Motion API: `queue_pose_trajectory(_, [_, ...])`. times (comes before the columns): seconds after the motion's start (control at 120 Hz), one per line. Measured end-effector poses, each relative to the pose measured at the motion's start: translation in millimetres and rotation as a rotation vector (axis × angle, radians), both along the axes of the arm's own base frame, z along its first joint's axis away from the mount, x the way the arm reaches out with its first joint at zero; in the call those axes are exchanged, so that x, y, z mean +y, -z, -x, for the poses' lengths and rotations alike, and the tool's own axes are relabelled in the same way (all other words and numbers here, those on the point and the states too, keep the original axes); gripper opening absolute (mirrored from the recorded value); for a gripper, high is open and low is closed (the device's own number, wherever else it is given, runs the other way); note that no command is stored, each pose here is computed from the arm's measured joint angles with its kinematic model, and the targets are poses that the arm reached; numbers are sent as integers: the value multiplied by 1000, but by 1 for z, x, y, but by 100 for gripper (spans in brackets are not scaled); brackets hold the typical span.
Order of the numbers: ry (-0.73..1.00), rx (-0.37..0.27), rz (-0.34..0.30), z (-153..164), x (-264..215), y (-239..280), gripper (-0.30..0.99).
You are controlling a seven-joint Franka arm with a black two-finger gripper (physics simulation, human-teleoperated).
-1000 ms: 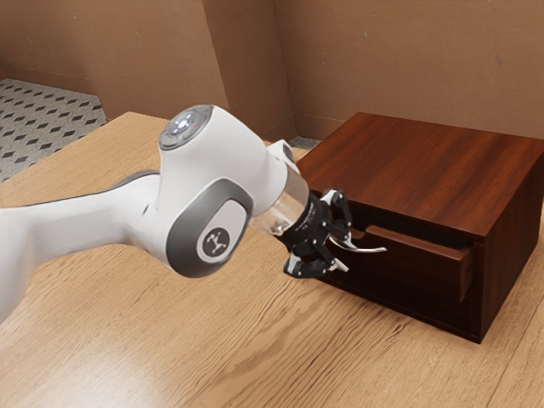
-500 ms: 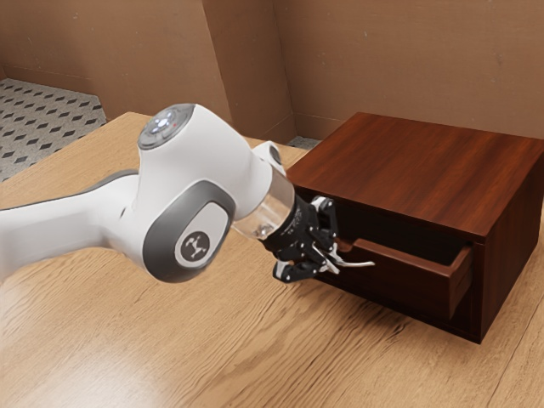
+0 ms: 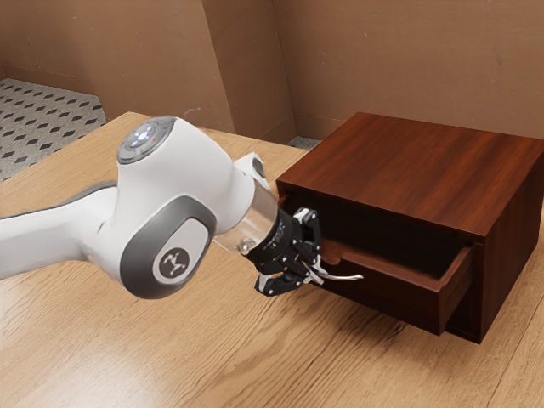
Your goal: Pull the drawer handle with one arm to open the drawer
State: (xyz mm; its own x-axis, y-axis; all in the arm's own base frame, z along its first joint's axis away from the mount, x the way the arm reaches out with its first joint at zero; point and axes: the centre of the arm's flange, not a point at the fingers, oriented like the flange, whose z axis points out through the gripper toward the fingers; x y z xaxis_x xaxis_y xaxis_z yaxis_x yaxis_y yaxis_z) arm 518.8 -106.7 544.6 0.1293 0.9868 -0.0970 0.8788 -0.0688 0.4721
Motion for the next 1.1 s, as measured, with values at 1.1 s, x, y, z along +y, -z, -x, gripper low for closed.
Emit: queue_pose_trajectory(1.1, [56,-112,-83,96,-57,-19,3])
